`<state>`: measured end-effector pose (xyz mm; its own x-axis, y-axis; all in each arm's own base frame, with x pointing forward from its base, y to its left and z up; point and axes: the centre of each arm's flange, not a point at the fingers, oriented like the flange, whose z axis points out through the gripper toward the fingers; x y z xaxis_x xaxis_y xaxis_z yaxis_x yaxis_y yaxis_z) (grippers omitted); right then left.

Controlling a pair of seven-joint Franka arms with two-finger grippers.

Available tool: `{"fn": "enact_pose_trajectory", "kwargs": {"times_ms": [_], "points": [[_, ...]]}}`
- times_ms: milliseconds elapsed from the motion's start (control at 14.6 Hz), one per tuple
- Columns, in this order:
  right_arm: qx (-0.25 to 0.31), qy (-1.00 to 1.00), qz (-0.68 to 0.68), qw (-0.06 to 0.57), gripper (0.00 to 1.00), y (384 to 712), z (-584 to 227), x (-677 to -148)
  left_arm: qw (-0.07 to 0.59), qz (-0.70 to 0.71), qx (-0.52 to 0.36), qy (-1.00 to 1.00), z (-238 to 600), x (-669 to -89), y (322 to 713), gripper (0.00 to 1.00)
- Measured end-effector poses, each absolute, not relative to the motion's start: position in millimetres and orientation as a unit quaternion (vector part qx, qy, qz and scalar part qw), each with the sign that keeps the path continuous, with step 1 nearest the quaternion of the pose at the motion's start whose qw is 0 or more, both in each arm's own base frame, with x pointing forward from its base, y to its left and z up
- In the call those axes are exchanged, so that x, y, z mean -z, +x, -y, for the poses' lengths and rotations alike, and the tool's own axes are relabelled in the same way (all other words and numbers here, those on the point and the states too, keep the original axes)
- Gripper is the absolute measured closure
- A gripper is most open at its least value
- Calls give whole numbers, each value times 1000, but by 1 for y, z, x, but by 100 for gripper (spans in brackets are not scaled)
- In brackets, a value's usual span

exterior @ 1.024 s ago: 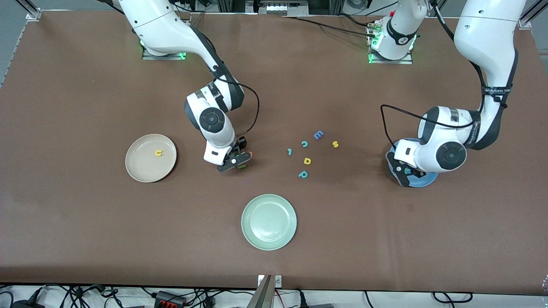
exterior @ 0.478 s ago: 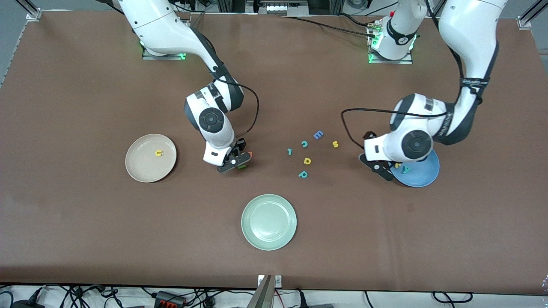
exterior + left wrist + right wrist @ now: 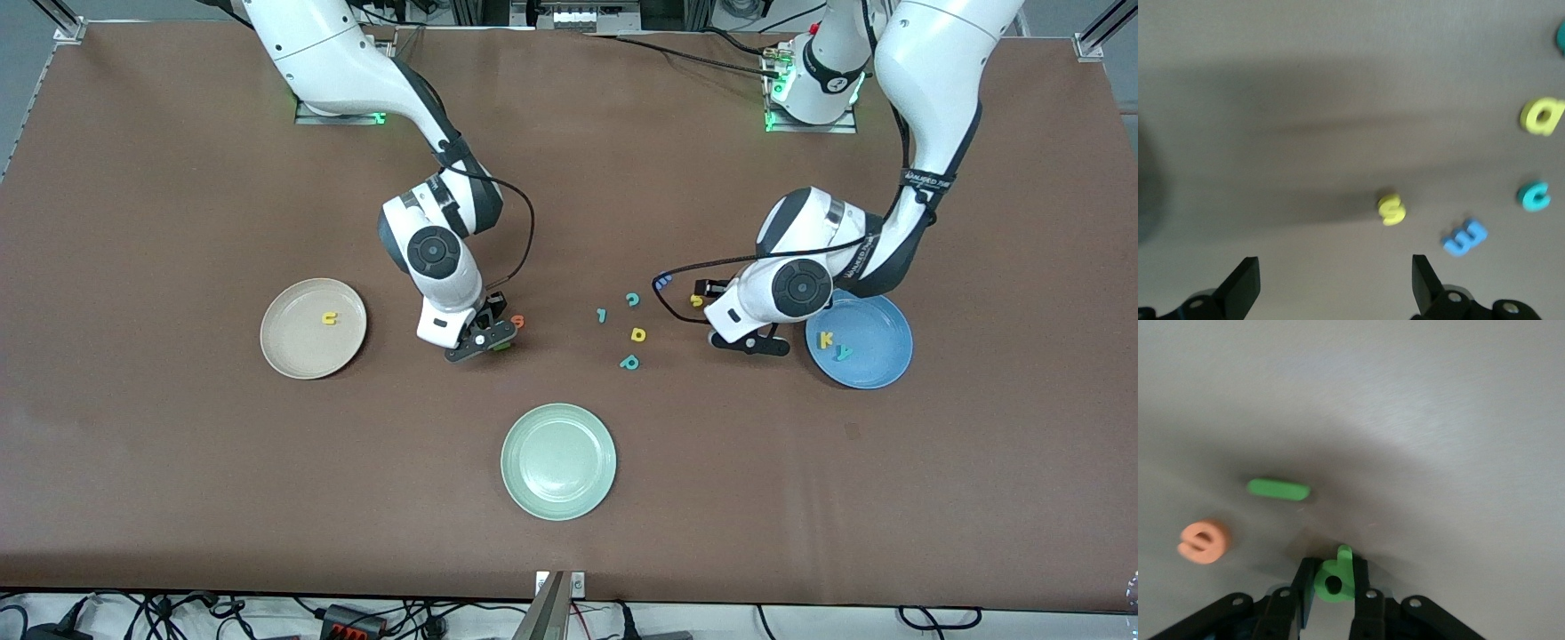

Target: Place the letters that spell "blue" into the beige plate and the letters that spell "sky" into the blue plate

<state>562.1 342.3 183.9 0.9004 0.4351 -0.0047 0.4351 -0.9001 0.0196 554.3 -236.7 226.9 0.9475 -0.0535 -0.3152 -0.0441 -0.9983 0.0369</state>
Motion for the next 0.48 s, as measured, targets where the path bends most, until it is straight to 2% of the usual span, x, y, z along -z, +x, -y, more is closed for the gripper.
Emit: {"fn": "enact_pose_trajectory", "kwargs": {"times_ms": [341, 478], "points": [[47, 991, -126, 19, 72, 615, -213, -240, 22, 9, 153, 988, 233, -217, 551, 0], [74, 992, -102, 18, 72, 623, -155, -254, 21, 1, 157, 987, 223, -217, 554, 0]]}}
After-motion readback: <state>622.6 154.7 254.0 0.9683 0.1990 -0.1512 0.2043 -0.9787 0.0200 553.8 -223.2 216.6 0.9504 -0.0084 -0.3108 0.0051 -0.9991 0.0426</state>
